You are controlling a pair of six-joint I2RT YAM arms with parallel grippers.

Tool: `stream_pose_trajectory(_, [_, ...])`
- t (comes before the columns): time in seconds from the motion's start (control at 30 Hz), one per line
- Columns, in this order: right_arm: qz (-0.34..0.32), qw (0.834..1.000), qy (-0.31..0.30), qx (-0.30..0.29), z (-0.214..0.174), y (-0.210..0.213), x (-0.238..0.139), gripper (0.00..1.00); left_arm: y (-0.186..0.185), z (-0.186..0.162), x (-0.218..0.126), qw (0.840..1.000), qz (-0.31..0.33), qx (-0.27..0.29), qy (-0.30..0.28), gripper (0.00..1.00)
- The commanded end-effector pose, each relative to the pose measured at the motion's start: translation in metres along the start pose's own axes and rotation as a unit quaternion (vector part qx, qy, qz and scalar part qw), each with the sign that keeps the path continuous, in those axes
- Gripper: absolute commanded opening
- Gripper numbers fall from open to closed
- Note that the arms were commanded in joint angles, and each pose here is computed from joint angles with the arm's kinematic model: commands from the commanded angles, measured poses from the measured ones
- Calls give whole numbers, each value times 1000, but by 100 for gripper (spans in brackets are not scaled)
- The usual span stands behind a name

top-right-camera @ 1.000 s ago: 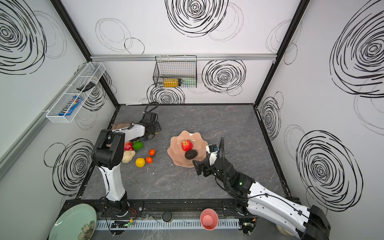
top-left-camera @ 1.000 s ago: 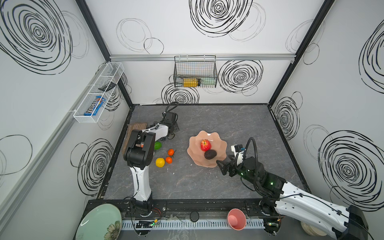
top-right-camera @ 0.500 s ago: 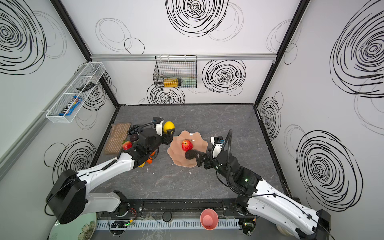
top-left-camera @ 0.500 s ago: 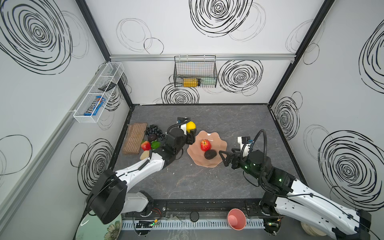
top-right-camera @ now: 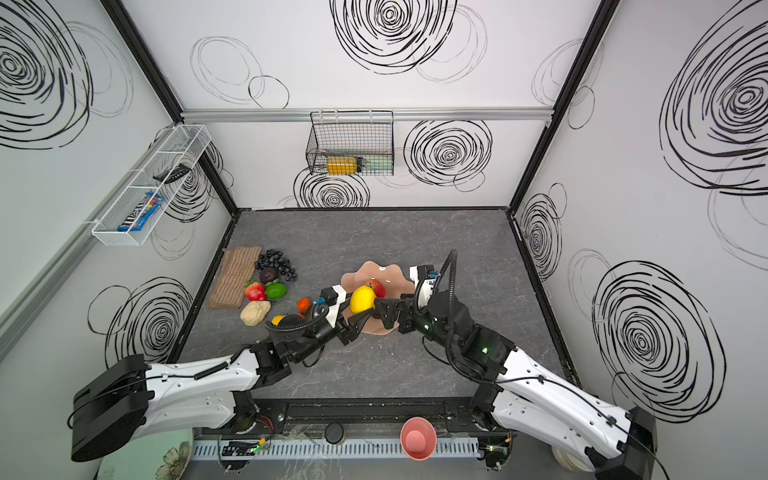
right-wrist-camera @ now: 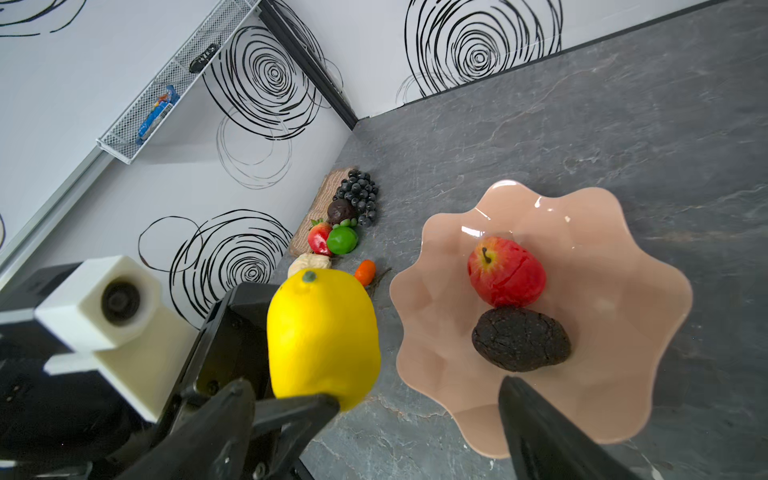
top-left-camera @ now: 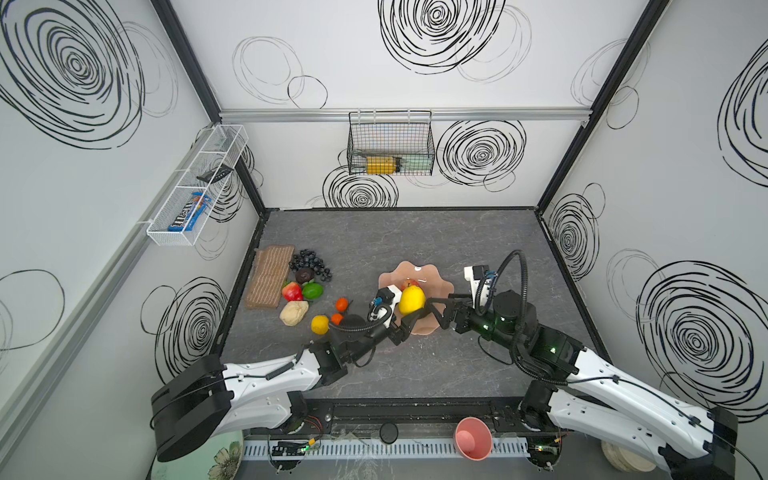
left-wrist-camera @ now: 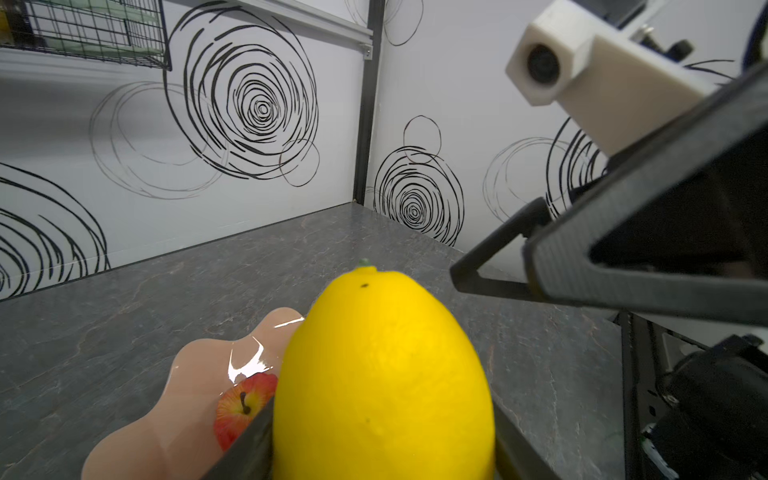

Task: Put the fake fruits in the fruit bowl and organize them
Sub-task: 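Carry the yellow lemon with the left gripper toward the right gripper, then grasp the lemon with the right gripper while the left gripper releases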

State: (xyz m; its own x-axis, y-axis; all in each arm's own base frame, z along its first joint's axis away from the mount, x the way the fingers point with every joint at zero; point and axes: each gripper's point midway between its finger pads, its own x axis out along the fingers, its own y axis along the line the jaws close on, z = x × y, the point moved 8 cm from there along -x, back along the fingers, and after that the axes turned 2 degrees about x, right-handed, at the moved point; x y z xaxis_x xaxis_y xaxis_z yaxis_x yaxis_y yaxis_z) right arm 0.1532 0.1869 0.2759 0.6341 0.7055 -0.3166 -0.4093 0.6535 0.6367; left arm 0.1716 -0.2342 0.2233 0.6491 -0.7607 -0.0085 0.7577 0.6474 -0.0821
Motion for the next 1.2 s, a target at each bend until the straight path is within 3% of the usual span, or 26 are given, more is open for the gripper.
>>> stream_pose_trajectory(0.0, [50,999,-4,13,9,19,3,94,-8,22,-5,996,-21,26,-81,62])
stream_pose_trajectory(0.33, [79,996,34,12,-3,34,22,86,-18,17,-2,995,-40,43,-76,62])
stream_pose_trajectory(0.8, [72,997,30,-6,-1,37,24,53,-22,14,1,995,-43,60,-64,67])
stream_pose_trajectory(0.93, [56,998,24,-16,0,35,25,53,-22,15,-1,995,-40,59,-63,76])
stream_pose_trajectory(1.03, [26,999,19,-37,4,32,27,52,-18,16,-5,997,-25,57,-47,89])
stream_pose_trajectory(1.17, [-52,996,16,-72,6,20,34,52,4,25,-31,995,65,14,-71,99])
